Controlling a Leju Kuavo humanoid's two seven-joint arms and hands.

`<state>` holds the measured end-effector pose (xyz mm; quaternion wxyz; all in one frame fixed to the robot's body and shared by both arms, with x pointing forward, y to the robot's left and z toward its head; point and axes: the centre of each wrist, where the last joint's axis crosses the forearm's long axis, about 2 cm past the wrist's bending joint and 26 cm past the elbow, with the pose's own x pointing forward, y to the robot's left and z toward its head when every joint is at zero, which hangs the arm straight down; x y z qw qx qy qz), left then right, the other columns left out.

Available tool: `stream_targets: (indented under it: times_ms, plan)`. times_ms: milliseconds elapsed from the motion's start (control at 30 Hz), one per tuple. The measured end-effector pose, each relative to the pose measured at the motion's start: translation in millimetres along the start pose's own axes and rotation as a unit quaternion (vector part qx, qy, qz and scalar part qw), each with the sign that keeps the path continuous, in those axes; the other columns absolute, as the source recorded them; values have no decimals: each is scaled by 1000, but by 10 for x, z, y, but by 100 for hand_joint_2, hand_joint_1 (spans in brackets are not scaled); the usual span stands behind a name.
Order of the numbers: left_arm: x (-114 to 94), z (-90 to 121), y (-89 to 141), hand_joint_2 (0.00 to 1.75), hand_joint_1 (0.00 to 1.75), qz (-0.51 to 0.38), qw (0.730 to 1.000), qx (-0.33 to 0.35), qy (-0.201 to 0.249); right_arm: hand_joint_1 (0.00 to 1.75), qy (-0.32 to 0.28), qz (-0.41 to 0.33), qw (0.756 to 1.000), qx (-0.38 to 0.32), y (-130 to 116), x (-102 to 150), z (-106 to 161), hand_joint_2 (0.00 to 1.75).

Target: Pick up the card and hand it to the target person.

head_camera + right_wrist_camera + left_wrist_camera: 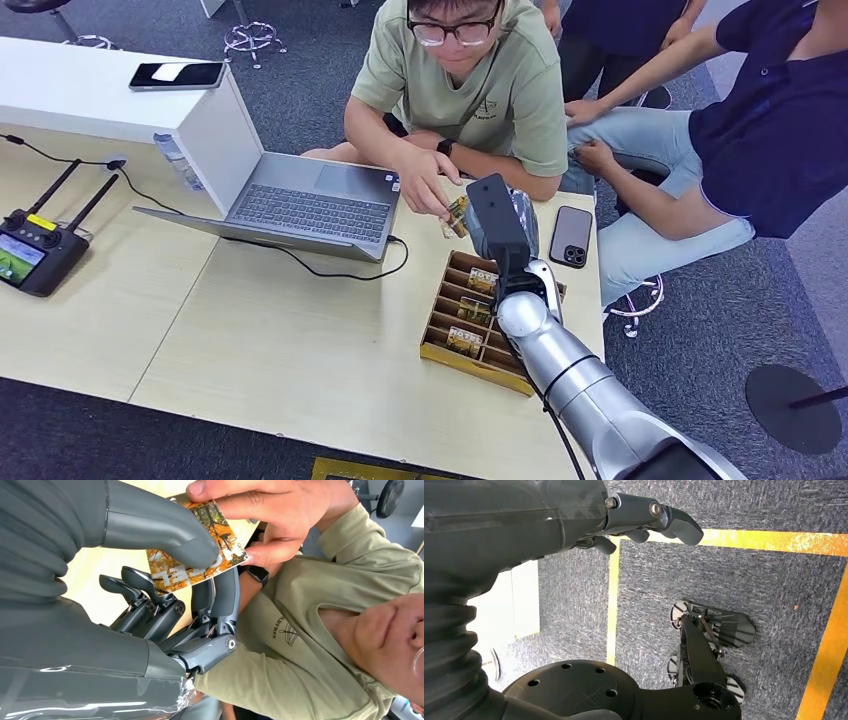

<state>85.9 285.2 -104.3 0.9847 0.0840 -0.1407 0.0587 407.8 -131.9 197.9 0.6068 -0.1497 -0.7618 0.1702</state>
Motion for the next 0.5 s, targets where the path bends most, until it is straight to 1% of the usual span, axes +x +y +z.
stream_targets:
  times_ms: [67, 200, 233, 367, 500]
  plan:
    - [0, 0, 0, 175, 0, 0, 1000, 0, 0, 175, 1, 2, 1000, 0, 0, 0, -6, 175]
    - [-2, 1, -2, 175, 0, -1, 1000, 0, -2, 0, 5, 5, 1000, 0, -3, -9, -14, 175]
    - [-2, 1, -2, 175, 0, -4, 1000, 0, -5, 0, 5, 6, 1000, 0, -4, -13, -15, 175]
    - [-3, 1, 3, 0, 0, -9, 1000, 12, -20, 0, 7, 6, 1000, 0, -2, -23, -13, 175]
    - [-9, 1, 6, 0, 0, -1, 1000, 17, -18, 0, 7, -2, 1000, 1, 0, -23, -11, 175]
